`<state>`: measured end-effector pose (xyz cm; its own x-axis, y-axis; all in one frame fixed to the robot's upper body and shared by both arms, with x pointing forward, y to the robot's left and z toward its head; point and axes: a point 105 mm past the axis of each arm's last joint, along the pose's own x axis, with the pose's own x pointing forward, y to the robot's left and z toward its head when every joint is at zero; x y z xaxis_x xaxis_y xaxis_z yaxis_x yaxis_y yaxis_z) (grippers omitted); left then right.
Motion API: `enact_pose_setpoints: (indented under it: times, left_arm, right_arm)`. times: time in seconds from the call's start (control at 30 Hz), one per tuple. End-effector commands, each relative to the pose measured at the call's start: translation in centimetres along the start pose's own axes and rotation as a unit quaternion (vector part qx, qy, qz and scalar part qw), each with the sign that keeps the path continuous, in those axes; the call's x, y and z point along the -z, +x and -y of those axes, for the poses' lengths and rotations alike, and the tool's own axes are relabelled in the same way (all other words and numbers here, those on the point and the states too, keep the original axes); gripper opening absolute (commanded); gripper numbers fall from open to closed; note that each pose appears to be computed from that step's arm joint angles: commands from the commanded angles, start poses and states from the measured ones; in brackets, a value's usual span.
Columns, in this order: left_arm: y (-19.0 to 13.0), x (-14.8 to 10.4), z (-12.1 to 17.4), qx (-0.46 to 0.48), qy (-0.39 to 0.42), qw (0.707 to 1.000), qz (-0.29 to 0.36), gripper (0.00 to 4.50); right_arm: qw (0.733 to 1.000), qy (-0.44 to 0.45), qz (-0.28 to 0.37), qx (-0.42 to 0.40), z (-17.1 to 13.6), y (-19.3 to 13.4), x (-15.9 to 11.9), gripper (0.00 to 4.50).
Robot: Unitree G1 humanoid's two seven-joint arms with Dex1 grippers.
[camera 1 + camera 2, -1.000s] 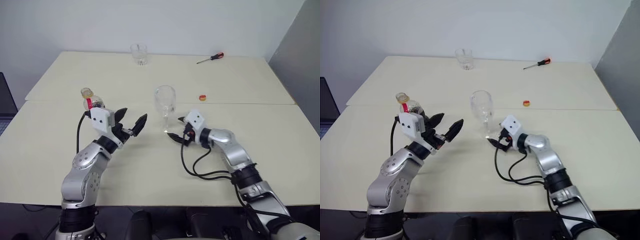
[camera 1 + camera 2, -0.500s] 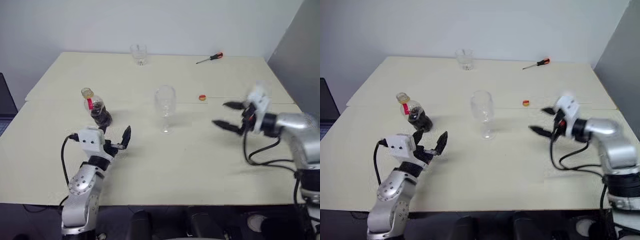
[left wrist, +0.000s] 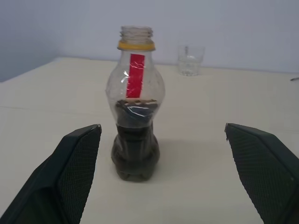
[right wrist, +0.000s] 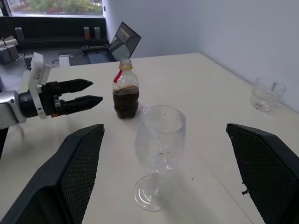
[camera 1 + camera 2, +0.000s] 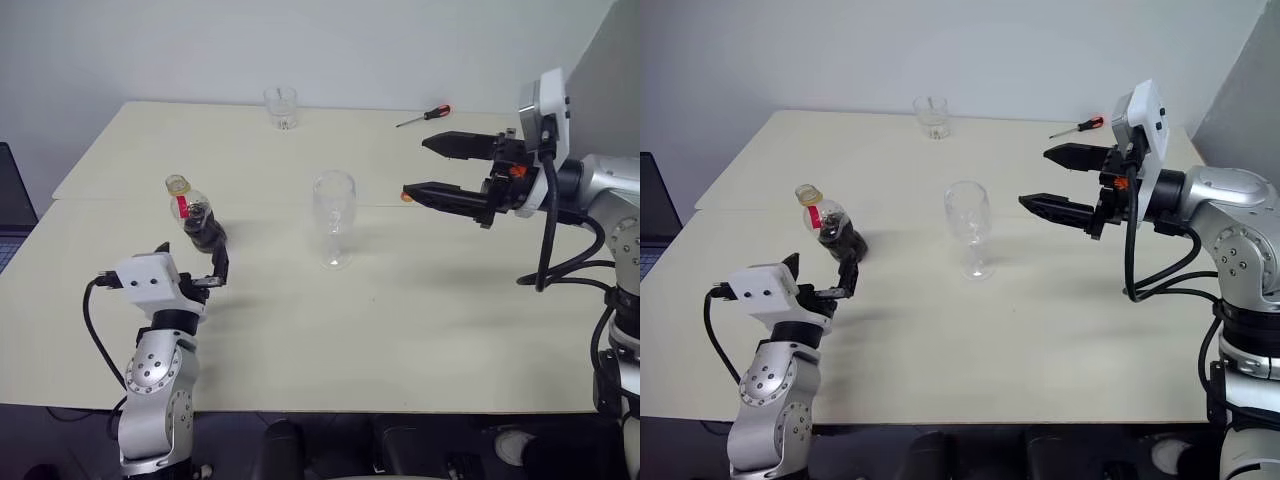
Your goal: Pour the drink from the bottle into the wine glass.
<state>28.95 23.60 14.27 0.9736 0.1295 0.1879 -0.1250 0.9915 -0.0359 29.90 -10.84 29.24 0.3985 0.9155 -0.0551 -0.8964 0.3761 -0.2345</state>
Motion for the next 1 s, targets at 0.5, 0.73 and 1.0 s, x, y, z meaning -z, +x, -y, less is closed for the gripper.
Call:
enact_pose_setpoints:
  times: [0.5, 0.73, 1.0]
  left_arm:
    - [2.9, 1.1, -2.8, -0.011, 0.010, 0.999, -0.041, 4.50]
    - [4.3, 1.1, -2.8, 0.027, 0.027, 0.998, -0.045, 4.50]
    - [6.2, 1.1, -2.3, 0.034, 0.018, 0.998, -0.043, 4.50]
  right_arm:
    - [0.999, -0.028, 0.021, -0.028, -1.6, 1.2, -2.0, 4.48]
    - [0.999, -0.029, 0.023, -0.028, -1.6, 1.7, -2.0, 4.48]
    - [0.999, -0.031, 0.015, -0.041, -2.1, 1.9, -1.8, 4.48]
